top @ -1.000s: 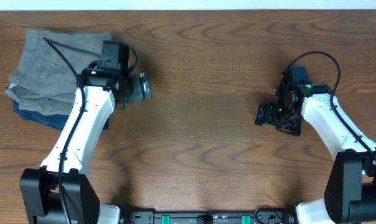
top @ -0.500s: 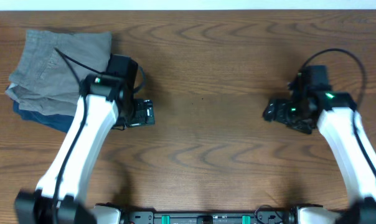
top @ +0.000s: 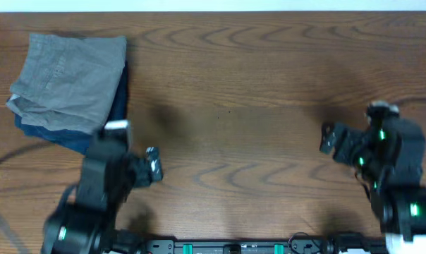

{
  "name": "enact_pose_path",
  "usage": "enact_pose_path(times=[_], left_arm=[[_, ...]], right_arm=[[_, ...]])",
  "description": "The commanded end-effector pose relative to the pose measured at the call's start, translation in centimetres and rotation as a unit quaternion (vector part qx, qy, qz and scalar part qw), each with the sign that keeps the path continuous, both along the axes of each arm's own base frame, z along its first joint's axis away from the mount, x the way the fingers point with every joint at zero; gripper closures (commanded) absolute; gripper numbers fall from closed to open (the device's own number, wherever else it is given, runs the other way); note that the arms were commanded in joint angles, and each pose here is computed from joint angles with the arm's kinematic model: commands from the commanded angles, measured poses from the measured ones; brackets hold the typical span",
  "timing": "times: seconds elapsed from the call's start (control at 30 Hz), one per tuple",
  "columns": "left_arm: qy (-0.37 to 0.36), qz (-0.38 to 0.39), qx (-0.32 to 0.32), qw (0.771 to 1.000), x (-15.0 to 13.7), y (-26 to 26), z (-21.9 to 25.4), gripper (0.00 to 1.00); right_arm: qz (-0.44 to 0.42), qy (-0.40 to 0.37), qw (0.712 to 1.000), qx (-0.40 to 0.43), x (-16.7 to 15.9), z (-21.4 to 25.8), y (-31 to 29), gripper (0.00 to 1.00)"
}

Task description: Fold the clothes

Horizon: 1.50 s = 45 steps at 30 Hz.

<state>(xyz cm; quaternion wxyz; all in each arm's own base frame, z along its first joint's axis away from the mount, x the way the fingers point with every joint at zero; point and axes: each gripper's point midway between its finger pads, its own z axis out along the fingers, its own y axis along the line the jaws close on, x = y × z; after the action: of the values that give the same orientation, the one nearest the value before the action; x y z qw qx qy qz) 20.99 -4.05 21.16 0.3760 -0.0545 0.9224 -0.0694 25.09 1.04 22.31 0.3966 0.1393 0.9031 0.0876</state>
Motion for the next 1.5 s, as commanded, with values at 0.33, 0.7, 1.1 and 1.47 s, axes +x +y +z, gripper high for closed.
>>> enact_pose_path(times=[0.33, 0.7, 1.1, 1.47], left_arm=[[-0.081, 0.02, -0.012, 0.996, -1.9, 1.3, 2.0, 0.02], [-0.066, 0.02, -0.007, 0.998, -2.3, 1.4, 1.4, 0.02], [-0.066, 0.02, -0.007, 0.998, -2.3, 1.4, 1.4, 0.02], [-0.066, 0.02, -0.007, 0.998, -2.3, 1.4, 1.4, 0.02]], right_arm=[[-0.018, 0.002, 1.0, -0.022, -4.1, -1.8, -1.1, 0.01], [-0.017, 0.02, 0.999, -0.022, -4.7, -2.4, -1.1, 0.01], [-0.022, 0.005, 0.999, -0.03, -5.2, -2.4, -1.4, 0.01], [0.046, -0.119, 0.991, -0.043, -3.7, -5.7, 0.3, 0.01]])
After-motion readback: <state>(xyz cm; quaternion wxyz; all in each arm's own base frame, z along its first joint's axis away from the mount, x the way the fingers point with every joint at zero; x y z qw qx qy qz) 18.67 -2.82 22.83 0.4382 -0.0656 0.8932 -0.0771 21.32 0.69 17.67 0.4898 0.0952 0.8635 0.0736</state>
